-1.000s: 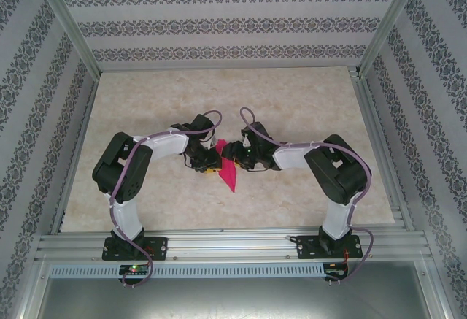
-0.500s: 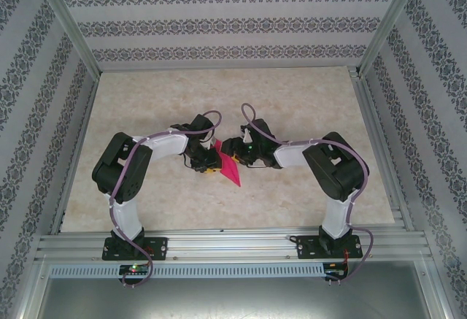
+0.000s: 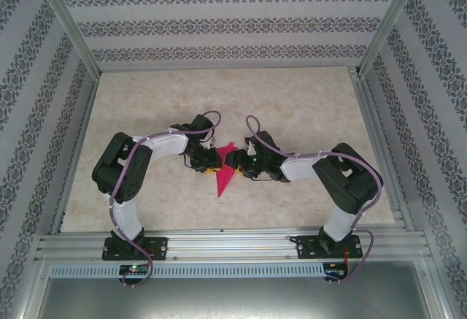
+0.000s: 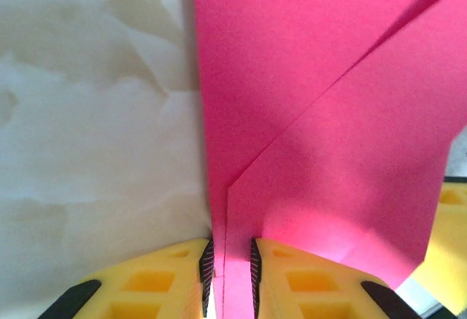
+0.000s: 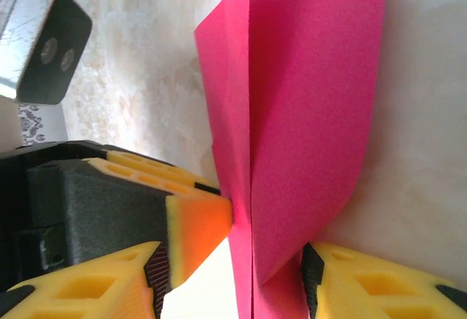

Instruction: Fold a paper plane with a square sheet of paper (pick it up from the middle)

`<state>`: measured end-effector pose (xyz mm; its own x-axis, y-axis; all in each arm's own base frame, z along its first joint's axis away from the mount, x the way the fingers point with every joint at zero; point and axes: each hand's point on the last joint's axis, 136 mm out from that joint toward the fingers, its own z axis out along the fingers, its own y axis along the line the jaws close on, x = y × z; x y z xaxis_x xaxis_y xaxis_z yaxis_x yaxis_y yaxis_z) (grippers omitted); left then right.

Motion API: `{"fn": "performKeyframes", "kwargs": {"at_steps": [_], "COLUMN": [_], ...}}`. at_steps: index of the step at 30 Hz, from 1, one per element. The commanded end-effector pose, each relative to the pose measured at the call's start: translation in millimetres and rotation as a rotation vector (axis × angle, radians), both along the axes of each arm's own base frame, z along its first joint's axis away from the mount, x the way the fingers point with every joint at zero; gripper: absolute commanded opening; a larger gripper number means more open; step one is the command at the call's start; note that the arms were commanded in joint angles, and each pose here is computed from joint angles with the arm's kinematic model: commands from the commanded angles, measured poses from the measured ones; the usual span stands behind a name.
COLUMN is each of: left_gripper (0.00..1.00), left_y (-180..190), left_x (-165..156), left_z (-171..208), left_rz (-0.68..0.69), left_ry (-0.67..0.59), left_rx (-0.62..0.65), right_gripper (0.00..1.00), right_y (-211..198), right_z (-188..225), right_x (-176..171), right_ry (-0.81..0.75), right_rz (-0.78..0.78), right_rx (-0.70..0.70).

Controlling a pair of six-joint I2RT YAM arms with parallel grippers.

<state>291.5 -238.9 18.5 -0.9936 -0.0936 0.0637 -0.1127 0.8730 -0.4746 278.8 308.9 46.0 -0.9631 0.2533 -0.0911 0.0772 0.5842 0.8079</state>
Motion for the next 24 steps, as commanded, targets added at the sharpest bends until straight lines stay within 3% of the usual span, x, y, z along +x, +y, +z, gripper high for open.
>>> {"fn": "performKeyframes", "kwargs": {"at_steps": [1, 14, 24], "left_gripper": [0.25, 0.25, 0.25], "left_y": [-1.6, -2.2, -1.7], "left_x": [-17.8, -20.3, -21.4], "left_z": [-21.3, -23.1, -23.4], "left_rz": [-0.019, -0.019, -0.016], "left_ry": [0.06, 0.067, 0.063], "left_rx": [0.02, 0.017, 0.017], "right_gripper": [0.54, 0.58, 0.56], "right_y": [2.8, 16.0, -5.8], "right_z": [15.0, 22.3, 13.1], "right_x": [0.1, 16.5, 19.8], "right_ry": [-0.002, -0.05, -0.094], "right_rz": [-0.044, -0.252, -0.284], "right_rx": [0.057, 0.233, 0.085]}}
